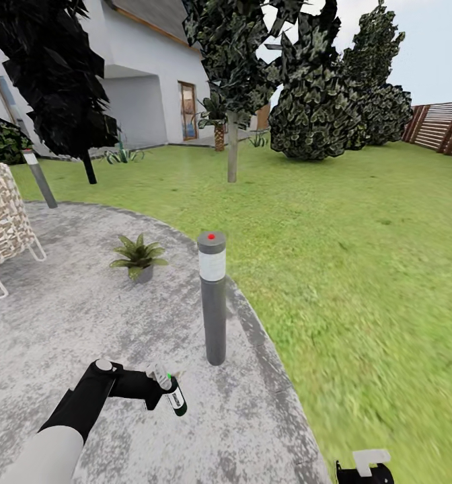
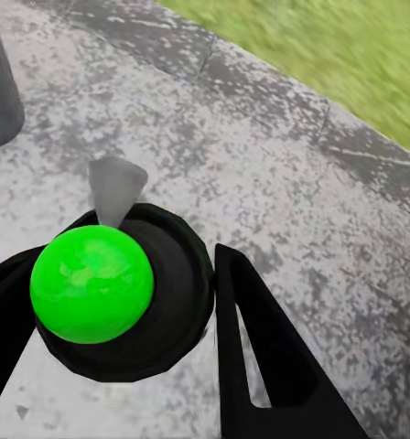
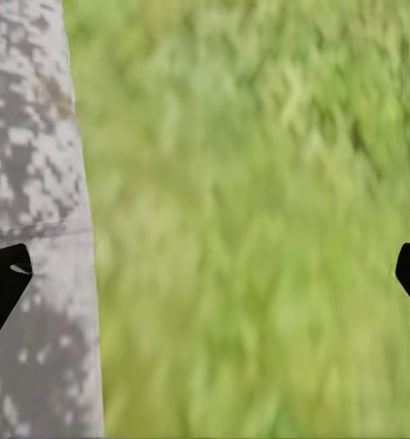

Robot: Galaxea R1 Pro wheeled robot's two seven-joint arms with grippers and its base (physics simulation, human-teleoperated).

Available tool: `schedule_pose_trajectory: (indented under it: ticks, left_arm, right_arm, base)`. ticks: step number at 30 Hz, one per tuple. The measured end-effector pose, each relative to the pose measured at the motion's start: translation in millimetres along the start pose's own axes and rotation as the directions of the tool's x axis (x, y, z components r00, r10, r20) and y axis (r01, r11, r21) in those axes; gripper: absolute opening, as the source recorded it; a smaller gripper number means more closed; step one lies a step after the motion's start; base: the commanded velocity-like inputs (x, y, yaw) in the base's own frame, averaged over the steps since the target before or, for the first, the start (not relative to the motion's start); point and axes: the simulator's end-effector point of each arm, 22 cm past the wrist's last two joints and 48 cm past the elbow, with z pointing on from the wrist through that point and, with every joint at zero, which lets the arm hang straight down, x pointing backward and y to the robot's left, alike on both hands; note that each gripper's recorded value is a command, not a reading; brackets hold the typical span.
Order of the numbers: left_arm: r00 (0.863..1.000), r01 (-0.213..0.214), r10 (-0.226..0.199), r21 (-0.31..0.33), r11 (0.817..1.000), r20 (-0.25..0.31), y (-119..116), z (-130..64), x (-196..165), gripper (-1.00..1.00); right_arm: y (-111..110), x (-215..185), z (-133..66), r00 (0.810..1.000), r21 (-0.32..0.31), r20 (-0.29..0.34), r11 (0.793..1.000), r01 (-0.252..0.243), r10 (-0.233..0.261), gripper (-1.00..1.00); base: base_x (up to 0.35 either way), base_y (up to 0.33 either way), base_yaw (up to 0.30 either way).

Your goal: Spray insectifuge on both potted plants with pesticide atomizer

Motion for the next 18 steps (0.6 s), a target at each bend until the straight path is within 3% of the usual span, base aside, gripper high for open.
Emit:
schedule_pose_trajectory:
  ticks: [18]
  left_arm:
    - [1.000,0.001,-0.001,-0.001,1.000,-0.002,0.3,0.0,0.4,-1.00]
  right_arm:
    - [1.5,0.1,-0.2,1.000,-0.002,0.000,1.000,0.000,0.000,1.00]
  base:
    - [0.000,-0.311,0.032]
